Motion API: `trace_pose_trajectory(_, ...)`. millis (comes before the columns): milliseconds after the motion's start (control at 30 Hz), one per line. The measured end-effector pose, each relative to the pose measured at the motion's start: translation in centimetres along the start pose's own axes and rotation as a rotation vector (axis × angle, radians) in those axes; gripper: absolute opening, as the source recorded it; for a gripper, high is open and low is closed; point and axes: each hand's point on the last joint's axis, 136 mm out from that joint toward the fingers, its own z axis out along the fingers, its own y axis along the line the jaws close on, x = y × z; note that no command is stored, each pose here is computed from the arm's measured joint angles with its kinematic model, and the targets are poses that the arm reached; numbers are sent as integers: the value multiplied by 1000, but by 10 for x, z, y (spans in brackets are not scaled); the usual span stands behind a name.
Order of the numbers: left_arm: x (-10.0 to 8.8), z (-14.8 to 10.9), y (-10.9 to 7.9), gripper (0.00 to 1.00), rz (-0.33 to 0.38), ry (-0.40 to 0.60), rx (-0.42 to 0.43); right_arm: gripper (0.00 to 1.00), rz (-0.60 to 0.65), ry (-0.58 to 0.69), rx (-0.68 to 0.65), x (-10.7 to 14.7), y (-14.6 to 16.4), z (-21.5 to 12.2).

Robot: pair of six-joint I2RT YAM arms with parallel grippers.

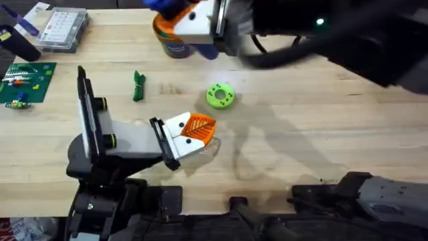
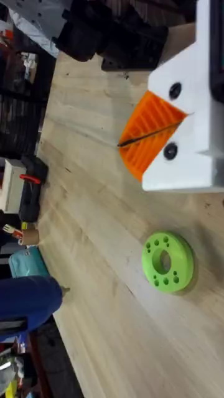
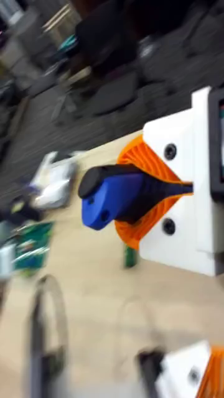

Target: Pick up the gripper from the table and insert it into the empty holder that is missing its gripper. Then pick up a screw, insert it into the mounting hole, and use the screwdriver to tighten it. Finally, clean up the table by picking up the vegetable and placing it into the bucket.

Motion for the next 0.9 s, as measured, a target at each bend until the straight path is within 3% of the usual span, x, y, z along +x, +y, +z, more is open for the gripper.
trace_pose_trajectory(633, 0, 0, 0, 14, 0, 0, 0, 46, -256, 585, 172, 180, -58, 18)
trace_pose_trajectory(900, 0, 0, 0, 14, 0, 0, 0, 47, -265, 765, 163, 247, -66, 11)
